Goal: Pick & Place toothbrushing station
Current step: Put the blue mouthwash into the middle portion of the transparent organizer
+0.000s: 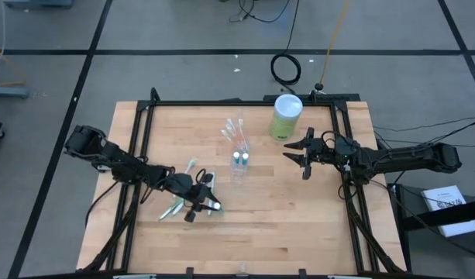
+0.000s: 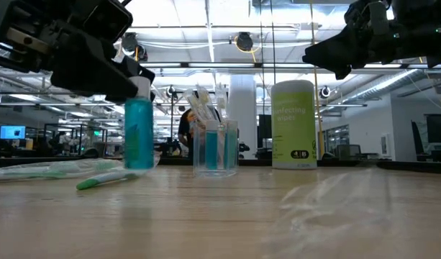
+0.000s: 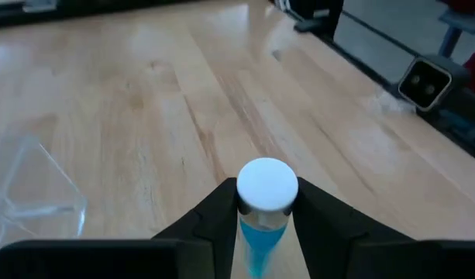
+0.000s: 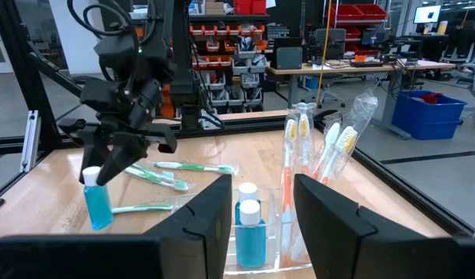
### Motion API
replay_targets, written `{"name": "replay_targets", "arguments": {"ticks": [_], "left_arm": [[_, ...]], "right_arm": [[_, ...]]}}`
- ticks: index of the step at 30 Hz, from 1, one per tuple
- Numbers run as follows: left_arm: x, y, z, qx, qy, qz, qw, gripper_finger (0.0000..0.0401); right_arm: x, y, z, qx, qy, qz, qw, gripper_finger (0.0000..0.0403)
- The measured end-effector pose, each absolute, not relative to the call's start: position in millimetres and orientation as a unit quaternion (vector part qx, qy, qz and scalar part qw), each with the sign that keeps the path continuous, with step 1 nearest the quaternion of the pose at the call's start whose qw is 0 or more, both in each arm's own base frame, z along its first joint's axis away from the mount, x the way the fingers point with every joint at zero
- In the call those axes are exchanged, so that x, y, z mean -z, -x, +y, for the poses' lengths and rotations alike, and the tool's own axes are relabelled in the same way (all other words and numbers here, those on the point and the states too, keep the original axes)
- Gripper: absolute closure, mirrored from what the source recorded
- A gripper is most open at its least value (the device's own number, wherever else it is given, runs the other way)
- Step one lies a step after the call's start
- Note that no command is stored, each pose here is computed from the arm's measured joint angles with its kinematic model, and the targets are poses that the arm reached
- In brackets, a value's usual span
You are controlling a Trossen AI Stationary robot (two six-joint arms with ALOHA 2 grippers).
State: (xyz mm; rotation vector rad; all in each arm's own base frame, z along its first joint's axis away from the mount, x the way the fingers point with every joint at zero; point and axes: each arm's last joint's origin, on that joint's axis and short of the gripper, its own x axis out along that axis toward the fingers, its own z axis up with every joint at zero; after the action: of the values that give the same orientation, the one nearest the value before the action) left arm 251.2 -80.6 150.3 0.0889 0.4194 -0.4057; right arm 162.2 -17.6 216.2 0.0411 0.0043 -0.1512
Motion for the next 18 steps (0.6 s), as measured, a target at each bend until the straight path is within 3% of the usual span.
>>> {"name": "replay_targets", "arguments": {"ticks": [9,18], "left_arm": [[-166.9,-255.0,-57.2,0.148,-0.005,0.172,0.974,0.0283],[-206.3,-257.6,-19.6,0.016,-0.028,0.092,0.995,0.0283]], "right_arm": [[-216.3,-162.2,-17.5,0.075,-0.021,0.002,0.997,0.0273],[-216.3,-162.2,-17.6,0.077,-0.021,0.002,0.997,0.0273]]}}
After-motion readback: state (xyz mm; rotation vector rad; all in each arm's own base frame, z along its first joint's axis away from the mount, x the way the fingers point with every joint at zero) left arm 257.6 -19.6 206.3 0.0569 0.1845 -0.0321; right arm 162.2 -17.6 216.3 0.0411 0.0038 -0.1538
